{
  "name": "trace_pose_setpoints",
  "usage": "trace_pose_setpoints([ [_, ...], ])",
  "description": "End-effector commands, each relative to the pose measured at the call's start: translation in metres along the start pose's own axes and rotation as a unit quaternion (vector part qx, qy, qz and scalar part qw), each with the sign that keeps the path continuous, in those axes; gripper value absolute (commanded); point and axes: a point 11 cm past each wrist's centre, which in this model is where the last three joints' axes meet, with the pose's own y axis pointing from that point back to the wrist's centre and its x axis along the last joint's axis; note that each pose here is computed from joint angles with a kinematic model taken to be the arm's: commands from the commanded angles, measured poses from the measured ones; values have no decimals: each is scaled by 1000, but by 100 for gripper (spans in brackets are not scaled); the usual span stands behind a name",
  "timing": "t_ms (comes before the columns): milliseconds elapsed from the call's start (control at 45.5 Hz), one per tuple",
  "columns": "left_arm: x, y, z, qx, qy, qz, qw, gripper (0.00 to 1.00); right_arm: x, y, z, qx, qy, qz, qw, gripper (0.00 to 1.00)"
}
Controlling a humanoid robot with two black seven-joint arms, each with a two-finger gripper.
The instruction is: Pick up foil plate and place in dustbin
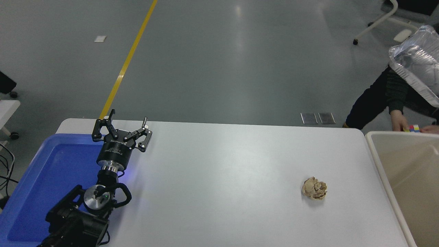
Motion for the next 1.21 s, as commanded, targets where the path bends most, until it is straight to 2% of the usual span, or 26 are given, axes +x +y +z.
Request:
trace_pose_setpoints([
  [0,0,0,0,0,0,0,1000,99,-70,-12,111,-75,-110,67,989,0],
  [110,0,0,0,0,0,0,1000,99,-115,-23,115,-86,-135,76,984,0],
  [308,-1,-1,0,-1,1,-1,1000,99,-156,-23,136,-134,-238,105,956,0],
  [549,1,0,0,-1,0,2,1000,99,-191,-19,154,-164,-263,98,946,0],
  [791,0,-1,0,-1,0,0,1000,99,-201,-19,157,-170,-261,96,945,0],
  [813,0,-1,0,-1,0,0,1000,99,-201,-18,157,-170,-261,96,946,3],
  [857,-1,-1,1,-1,1,-1,1000,99,-201,-19,157,-168,-261,97,946,40],
  [901,0,-1,0,-1,0,0,1000,99,-202,-19,157,-168,-262,96,945,68],
  [923,0,-1,0,-1,0,0,1000,99,-204,-19,157,-168,-262,95,946,90],
  [945,-1,-1,0,-1,1,-1,1000,99,-205,-19,156,-167,-260,93,947,100],
  [1187,-1,-1,0,-1,1,-1,1000,99,-198,-19,156,-165,-251,90,950,100],
])
